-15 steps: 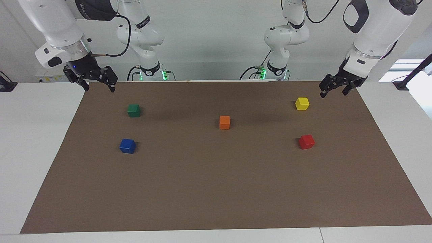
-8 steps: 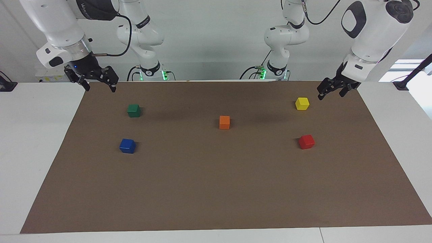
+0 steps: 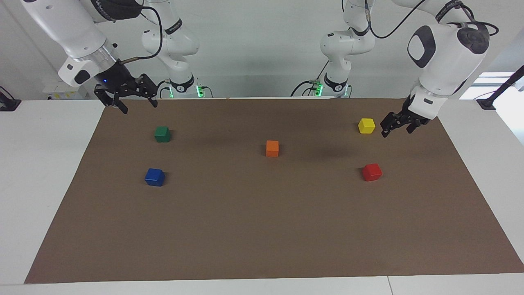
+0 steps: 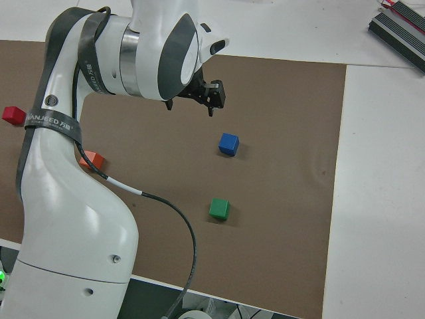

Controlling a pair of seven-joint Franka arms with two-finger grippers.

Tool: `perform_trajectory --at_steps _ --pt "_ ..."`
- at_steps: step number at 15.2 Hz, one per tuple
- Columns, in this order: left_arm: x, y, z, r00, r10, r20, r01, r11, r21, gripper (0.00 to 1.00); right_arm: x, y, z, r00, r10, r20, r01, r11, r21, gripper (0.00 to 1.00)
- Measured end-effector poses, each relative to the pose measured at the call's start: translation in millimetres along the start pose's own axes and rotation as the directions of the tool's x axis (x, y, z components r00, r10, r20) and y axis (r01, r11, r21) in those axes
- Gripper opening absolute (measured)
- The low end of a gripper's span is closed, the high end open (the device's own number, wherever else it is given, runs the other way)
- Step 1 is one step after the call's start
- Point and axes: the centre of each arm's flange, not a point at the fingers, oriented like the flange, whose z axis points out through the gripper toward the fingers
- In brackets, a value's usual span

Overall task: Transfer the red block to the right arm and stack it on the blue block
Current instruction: 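Lower the left gripper onto the red cube while the right gripper advances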

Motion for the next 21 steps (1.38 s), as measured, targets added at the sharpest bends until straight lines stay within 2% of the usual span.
perform_trajectory --at_steps 3,5,7,10,13,15,18,21 --pt "15 -4 38 1.0 -0.009 -0.001 0.009 1.0 -0.003 1.0 1 -2 23 0.999 -0.047 -0.01 0.048 0.972 0.232 1.0" --pt "18 -6 69 1.0 -0.013 -0.008 0.013 1.0 -0.005 1.0 2 4 41 0.998 -0.054 -0.035 0.064 0.918 0.391 1.0" --pt "18 -7 93 1.0 -0.015 -0.002 0.015 1.0 -0.005 1.0 3 12 63 0.997 -0.047 -0.064 0.075 0.831 0.552 1.0" --pt "23 -7 114 1.0 -0.016 -0.012 0.016 1.0 -0.008 1.0 10 15 99 0.996 -0.017 -0.092 0.079 0.685 0.724 1.0" --pt "20 -8 132 0.999 -0.018 -0.031 0.017 1.0 -0.01 1.0 14 5 128 0.994 0.029 -0.103 0.072 0.527 0.847 1.0" --pt "16 -9 147 0.999 -0.018 -0.029 0.018 1.0 -0.01 1.0 16 -5 145 0.994 0.056 -0.089 0.057 0.419 0.906 1.0" --pt "14 -9 161 1.0 -0.014 -0.018 0.014 1.0 -0.006 1.0 14 -27 169 0.997 0.061 -0.053 0.036 0.255 0.966 1.0" --pt "14 0 180 1.0 0.002 0.004 -0.002 1.0 -0.003 1.0 9 -42 215 0.999 0.007 -0.051 0.051 0.08 0.995 1.0"
